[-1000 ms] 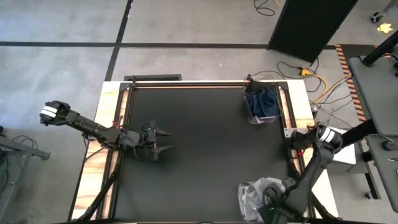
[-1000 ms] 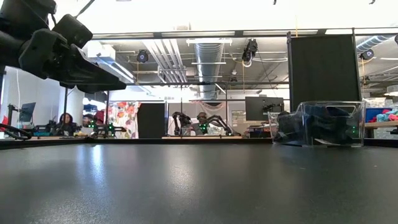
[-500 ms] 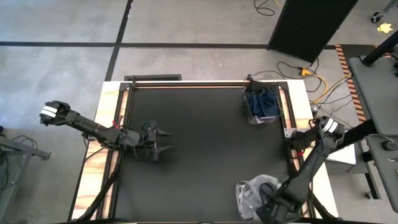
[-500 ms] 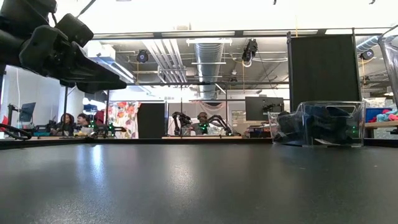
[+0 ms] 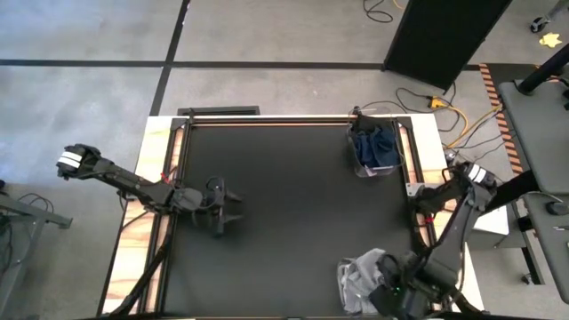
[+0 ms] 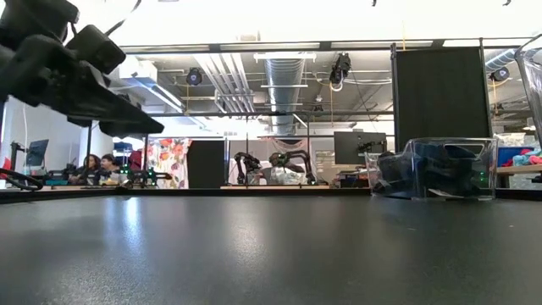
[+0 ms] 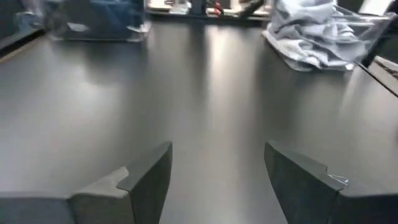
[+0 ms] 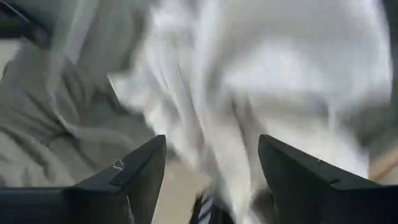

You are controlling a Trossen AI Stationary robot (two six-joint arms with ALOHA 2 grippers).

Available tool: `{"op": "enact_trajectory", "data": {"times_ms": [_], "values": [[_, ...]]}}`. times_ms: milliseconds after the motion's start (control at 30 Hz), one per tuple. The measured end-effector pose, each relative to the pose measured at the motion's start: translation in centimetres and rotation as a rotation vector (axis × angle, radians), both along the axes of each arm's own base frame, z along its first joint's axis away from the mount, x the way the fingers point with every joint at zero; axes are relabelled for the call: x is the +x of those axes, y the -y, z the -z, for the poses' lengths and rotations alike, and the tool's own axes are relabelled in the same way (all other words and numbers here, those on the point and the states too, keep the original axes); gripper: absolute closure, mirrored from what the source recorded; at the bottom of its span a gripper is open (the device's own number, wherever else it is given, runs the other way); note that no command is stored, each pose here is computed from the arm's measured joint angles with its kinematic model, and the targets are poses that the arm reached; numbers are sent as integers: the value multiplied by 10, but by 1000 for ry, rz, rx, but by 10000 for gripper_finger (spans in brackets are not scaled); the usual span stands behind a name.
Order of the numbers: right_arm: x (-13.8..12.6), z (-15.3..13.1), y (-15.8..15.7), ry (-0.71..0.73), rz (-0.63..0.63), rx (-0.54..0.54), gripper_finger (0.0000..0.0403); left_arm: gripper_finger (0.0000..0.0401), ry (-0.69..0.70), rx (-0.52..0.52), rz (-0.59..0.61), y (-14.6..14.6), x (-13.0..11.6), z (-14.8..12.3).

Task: Sort towels by color in basket
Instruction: Return to Home Position

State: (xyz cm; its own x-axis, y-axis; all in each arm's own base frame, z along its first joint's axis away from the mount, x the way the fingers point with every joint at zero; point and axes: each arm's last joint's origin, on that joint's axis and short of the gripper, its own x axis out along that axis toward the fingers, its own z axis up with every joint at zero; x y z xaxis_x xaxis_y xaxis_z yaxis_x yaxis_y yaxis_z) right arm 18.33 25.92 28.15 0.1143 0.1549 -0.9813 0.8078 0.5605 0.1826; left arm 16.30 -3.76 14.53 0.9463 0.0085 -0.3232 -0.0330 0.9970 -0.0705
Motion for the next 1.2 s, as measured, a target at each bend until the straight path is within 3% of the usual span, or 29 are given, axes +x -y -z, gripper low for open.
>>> {"op": "enact_trajectory", "data": {"times_ms": [233,500,600,700,800,933,1100,1200], "values": [[69,2,72,136,-271,-248,175,193,120,-38,93,0,-3,-2],[148,-7,171,358,-630,-773,198,267,251,-83,43,-25,3,-15],[170,-7,193,503,-778,-837,209,302,249,-133,28,-40,3,-15],[186,0,212,723,-916,-797,223,337,256,-159,2,-50,1,-15],[186,14,235,865,-992,-740,241,366,261,-167,2,-52,-4,-14],[165,35,264,967,-989,-755,267,392,289,-155,-4,-51,-17,-12],[112,47,283,1126,-908,-876,297,399,257,-137,-82,-52,-26,-13],[81,58,291,1128,-856,-911,312,400,269,-134,-87,-52,-31,-16]]}}
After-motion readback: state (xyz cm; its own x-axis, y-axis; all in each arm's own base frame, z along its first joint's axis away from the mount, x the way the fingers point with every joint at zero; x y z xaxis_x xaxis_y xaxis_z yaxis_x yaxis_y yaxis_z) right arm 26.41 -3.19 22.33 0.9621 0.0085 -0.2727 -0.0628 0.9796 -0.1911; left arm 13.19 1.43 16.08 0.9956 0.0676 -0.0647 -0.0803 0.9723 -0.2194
